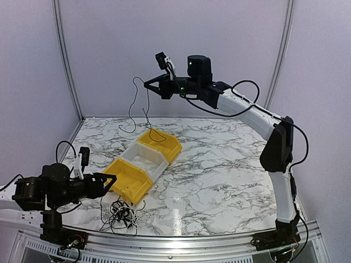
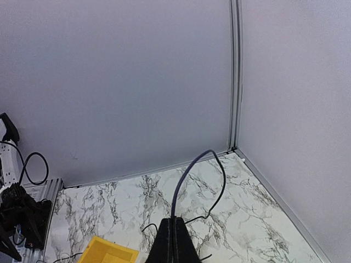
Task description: Untangle the cables
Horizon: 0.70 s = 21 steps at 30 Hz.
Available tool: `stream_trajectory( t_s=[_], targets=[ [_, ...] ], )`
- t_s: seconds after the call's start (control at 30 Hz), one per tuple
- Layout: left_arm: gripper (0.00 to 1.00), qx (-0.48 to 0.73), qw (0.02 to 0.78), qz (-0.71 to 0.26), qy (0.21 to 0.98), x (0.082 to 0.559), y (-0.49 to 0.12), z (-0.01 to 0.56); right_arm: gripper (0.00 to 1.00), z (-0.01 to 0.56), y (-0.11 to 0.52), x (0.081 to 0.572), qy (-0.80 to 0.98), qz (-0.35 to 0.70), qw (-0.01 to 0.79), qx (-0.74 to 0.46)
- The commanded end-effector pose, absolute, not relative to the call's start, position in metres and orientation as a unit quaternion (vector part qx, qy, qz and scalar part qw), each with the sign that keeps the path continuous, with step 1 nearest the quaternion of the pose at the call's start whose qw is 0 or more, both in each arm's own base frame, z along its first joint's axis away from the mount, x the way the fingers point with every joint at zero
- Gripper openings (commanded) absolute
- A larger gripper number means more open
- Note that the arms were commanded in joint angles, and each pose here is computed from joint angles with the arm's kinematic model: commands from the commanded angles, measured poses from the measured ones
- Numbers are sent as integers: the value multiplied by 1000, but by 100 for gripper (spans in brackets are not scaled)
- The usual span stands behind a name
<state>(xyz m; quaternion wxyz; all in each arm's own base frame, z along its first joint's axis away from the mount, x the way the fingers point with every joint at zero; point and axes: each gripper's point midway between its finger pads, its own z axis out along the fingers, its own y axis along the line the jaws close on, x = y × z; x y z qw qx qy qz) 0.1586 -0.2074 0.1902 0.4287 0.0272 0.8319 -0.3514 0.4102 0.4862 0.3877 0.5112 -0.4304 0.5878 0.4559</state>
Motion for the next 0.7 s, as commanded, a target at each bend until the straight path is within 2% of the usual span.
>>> stream_trajectory(
  t_s=[0.0, 0.67],
  targets=[
    [64, 25, 428, -340, 837, 159, -204, 183, 0, 383, 489, 411, 588, 462, 506, -430],
    [64, 14, 422, -335, 842, 161, -206, 174, 0, 303, 441, 493, 674, 406, 489, -377]
  ],
)
